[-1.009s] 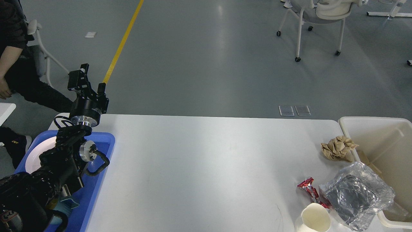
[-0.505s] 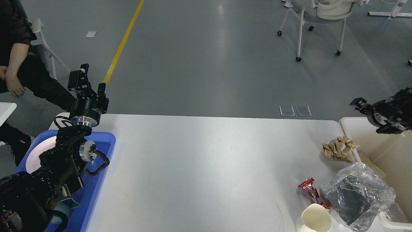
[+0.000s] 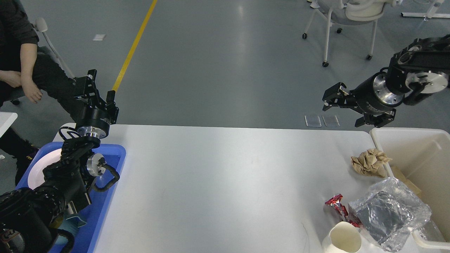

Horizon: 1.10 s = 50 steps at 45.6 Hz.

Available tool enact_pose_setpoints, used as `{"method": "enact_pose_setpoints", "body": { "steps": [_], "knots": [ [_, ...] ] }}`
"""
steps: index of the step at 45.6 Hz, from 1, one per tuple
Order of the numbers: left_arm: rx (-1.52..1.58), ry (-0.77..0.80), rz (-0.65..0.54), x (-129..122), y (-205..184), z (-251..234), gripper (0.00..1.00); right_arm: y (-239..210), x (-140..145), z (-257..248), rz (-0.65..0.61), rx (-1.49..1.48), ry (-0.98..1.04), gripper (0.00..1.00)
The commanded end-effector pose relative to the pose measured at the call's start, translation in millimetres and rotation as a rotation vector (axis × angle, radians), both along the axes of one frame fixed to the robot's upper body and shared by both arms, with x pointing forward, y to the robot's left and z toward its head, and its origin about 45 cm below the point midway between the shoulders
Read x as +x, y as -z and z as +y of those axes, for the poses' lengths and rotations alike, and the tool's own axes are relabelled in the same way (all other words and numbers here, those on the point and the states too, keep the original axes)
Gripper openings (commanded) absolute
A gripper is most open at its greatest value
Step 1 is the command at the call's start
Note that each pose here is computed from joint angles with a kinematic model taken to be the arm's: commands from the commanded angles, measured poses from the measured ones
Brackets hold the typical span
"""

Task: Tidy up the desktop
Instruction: 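Raise the right gripper and bring it back over the crumpled paper, then lower the right gripper and grasp the crumpled brown paper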

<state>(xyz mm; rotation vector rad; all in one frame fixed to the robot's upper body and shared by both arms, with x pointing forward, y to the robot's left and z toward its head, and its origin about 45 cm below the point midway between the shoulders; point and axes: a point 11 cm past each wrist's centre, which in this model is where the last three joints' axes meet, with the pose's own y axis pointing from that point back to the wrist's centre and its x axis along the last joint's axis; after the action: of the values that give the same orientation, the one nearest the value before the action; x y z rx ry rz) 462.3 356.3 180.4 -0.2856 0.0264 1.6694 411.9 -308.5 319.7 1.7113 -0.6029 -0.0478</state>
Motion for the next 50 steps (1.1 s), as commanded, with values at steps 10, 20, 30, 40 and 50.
{"method": "enact_pose_setpoints", "body": {
  "steps": [10, 20, 30, 40, 50],
  "knots": [
    [0.0, 0.0, 0.0, 0, 0, 0, 0.97, -74, -32, 12, -0.014, 0.134, -0.096, 1.0],
    [0.0, 0.0, 0.0, 0, 0, 0, 0.96, 26, -29, -49, -0.013, -0.044, 0.137, 1.0],
    [0.0, 0.0, 0.0, 0, 0, 0, 0.96, 128, -9, -110, -0.143, -0.336, 0.289, 1.0],
    [0.0, 0.0, 0.0, 0, 0, 0, 0.96, 181, 0, -114, -0.225, -0.429, 0.301, 1.0],
    [0.0, 0.0, 0.0, 0, 0, 0, 0.97, 209, -10, -114, -0.254, -0.452, 0.324, 1.0]
  ]
}}
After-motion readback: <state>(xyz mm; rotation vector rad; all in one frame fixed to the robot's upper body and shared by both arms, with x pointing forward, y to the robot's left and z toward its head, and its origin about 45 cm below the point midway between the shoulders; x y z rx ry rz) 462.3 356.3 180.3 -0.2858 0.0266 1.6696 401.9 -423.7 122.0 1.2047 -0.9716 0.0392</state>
